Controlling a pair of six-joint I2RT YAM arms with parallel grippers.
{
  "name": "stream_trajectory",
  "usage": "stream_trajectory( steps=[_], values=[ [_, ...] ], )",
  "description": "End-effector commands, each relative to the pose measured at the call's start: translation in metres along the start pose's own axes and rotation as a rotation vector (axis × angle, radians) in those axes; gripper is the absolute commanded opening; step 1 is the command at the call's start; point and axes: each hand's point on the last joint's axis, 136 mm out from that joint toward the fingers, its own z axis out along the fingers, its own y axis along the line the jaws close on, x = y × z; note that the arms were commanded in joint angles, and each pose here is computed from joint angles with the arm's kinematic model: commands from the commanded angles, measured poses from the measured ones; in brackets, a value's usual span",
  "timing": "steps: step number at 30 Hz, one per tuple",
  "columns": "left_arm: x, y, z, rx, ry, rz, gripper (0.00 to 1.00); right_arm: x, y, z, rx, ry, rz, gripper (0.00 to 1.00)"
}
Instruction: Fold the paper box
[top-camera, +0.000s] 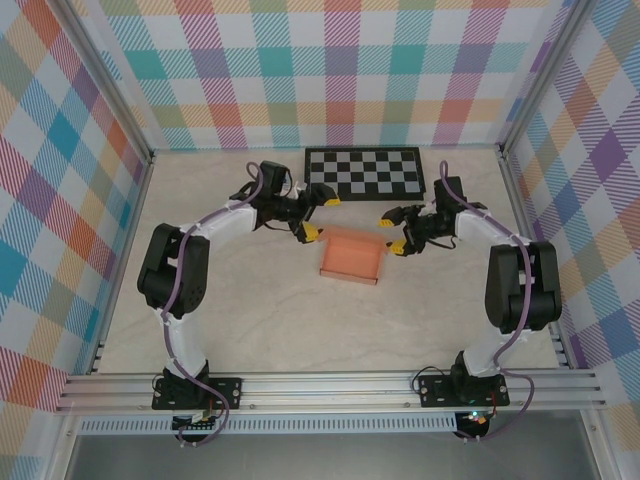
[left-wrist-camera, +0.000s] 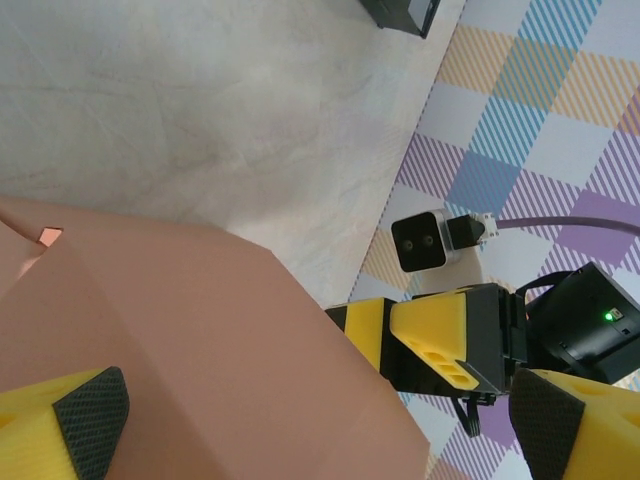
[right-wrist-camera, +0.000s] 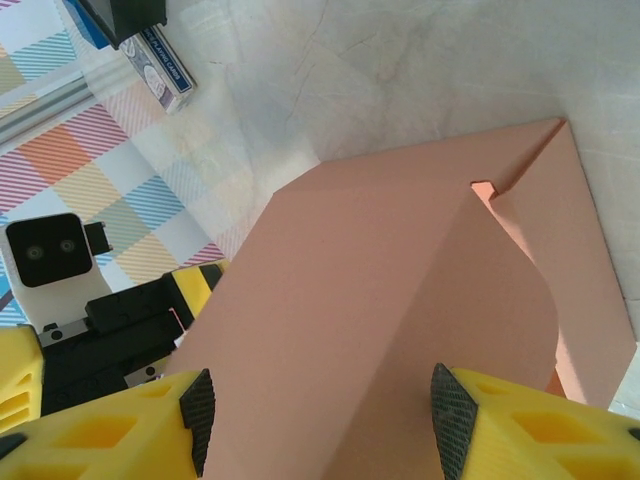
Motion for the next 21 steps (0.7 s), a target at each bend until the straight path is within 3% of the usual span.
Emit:
stream_trajectory(
  steps=[1, 13, 21],
  values=[
    [0.014, -0.008, 0.002, 0.033, 0.042, -0.031, 1.00, 0.013, 0.008, 0.000, -0.023, 0.015, -0.003, 0.61],
    [0.030, -0.013, 0.023, 0.078, 0.080, -0.091, 1.00, 0.017, 0.007, 0.013, -0.015, 0.028, -0.003, 0.58],
    [0.032, 0.018, 0.031, 0.010, 0.070, -0.073, 1.00, 0.014, -0.009, 0.015, 0.032, 0.016, -0.022, 0.48]
  ],
)
